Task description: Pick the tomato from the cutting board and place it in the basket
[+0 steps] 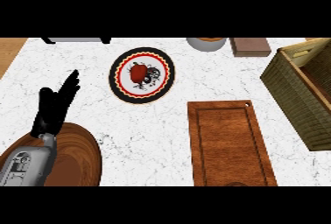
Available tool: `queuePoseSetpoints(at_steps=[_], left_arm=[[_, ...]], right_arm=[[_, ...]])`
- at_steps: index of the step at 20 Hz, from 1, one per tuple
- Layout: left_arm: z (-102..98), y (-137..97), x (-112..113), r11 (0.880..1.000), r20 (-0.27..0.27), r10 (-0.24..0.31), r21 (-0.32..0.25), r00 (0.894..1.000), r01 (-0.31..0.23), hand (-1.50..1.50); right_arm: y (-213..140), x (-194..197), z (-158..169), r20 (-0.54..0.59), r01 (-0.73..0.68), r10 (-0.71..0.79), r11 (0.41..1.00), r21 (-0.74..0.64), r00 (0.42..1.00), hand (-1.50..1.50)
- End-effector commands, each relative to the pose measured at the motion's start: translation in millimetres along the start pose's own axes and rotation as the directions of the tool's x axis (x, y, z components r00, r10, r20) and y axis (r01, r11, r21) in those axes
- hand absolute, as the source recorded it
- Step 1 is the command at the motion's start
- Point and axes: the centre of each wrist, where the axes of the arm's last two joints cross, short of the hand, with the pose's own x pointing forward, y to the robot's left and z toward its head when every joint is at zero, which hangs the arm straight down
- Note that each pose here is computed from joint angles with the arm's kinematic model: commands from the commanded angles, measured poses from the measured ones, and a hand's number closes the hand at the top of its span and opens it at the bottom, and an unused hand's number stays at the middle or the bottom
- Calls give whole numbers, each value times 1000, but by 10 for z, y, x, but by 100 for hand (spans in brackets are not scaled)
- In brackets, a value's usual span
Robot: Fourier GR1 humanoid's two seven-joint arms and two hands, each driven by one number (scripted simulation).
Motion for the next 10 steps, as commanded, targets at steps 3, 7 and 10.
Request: queuePoseSetpoints(at_steps=[3,7,10], left_arm=[[106,-45,-84,1000,-22,20,-16,1000,-20,0],[-55,-117,-69,999,-29,14,-32,999,-15,0],[-9,-23,-36,999,-36,23,-28,999,-24,0]], right_arm=[[-140,-552,-203,-146,-127,129,992,25,981,150],[-115,-1023,-314,-111,-101,103,995,23,988,150],[-209,-1232,-356,-65,-60,64,996,65,996,150]])
